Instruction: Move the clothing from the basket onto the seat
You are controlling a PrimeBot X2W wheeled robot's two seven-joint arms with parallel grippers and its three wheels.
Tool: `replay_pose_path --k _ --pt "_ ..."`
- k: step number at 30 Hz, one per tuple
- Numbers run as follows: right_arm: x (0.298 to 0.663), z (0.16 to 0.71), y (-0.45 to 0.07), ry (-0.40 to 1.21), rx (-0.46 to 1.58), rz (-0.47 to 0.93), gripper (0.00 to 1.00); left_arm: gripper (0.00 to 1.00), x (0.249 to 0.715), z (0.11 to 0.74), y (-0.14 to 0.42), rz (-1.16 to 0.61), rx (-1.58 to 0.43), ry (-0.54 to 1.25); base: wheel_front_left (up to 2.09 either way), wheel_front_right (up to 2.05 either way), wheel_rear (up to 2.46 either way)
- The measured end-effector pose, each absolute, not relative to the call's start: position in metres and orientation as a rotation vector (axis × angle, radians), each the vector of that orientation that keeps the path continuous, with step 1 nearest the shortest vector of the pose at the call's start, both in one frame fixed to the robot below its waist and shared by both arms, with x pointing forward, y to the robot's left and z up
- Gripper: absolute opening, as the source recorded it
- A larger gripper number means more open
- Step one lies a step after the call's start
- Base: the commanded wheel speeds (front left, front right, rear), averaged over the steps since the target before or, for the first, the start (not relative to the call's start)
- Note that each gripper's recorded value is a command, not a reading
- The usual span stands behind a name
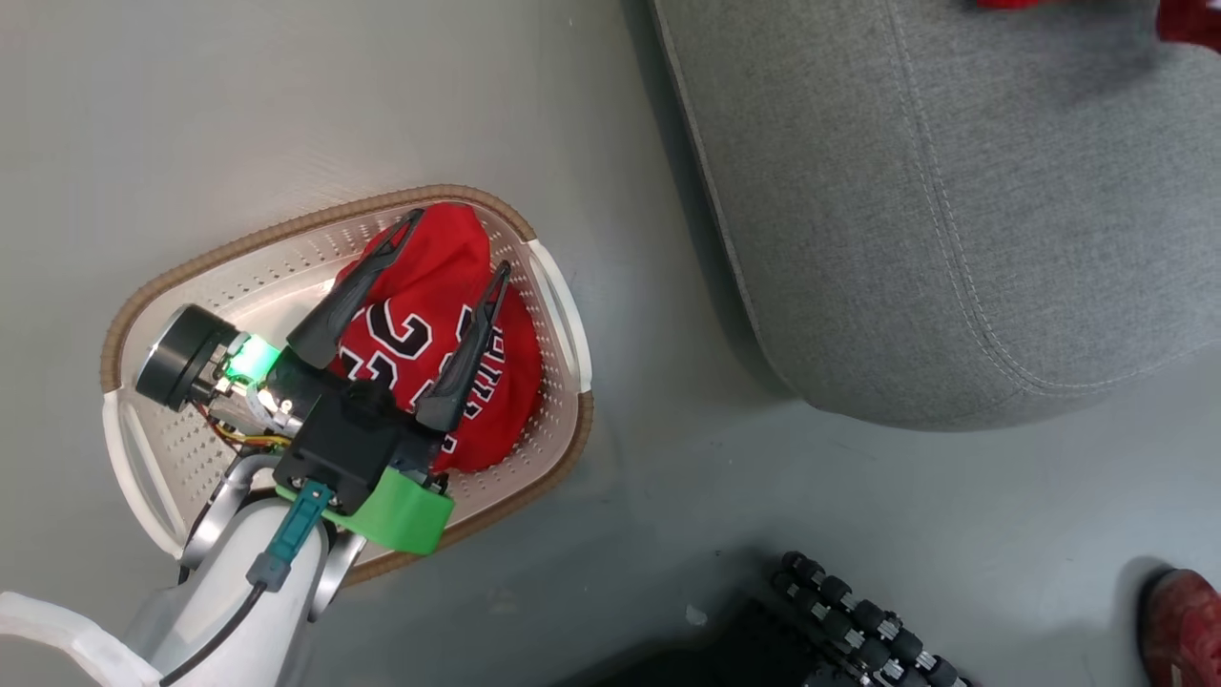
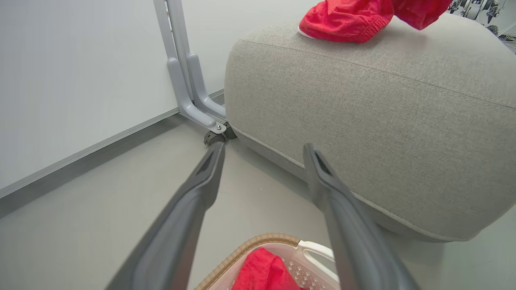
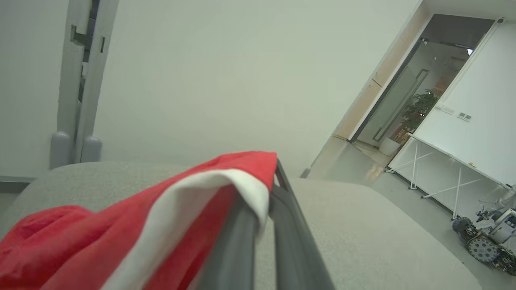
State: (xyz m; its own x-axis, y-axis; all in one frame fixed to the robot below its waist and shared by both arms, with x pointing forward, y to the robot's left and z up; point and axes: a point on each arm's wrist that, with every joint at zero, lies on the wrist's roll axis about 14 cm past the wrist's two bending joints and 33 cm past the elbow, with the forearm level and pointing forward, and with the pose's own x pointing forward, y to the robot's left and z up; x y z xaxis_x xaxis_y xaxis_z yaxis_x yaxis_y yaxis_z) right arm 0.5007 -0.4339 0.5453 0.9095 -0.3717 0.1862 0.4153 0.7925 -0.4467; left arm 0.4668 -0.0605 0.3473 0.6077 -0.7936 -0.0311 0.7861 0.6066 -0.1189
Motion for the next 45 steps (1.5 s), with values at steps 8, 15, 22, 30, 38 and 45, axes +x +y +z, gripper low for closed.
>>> replay_pose_path --k 8,15,22,30,38,45 --pt "0.441 0.479 -0.473 0.121 -0.393 -0.604 0.42 1.0 0.465 0.346 -0.063 -0.907 -0.118 0.097 0.0 0.0 0.0" --pt "0.396 0.463 -0.477 0.182 -0.358 -0.69 1.0 1.0 0.467 0.353 -0.056 -0.833 -0.139 0.119 0.0 0.0 0.0" --pt "0.376 0.442 -0.446 0.234 -0.319 -0.629 1.0 1.0 0.459 0.371 -0.057 -0.799 -0.189 0.139 0.0 0.0 0.0" --pt "0.382 0.425 -0.373 0.237 -0.239 -0.419 1.0 1.0 0.448 0.403 -0.049 -0.721 -0.237 0.129 0.0 0.0 0.0" --pt "0.417 0.44 -0.275 0.128 -0.155 -0.115 1.0 1.0 0.444 0.424 0.0 -0.538 -0.217 0.117 0.0 0.0 0.0" --pt "0.418 0.468 -0.217 0.028 -0.089 0.033 1.0 1.0 0.431 0.437 0.067 -0.313 -0.185 0.103 0.0 0.0 0.0"
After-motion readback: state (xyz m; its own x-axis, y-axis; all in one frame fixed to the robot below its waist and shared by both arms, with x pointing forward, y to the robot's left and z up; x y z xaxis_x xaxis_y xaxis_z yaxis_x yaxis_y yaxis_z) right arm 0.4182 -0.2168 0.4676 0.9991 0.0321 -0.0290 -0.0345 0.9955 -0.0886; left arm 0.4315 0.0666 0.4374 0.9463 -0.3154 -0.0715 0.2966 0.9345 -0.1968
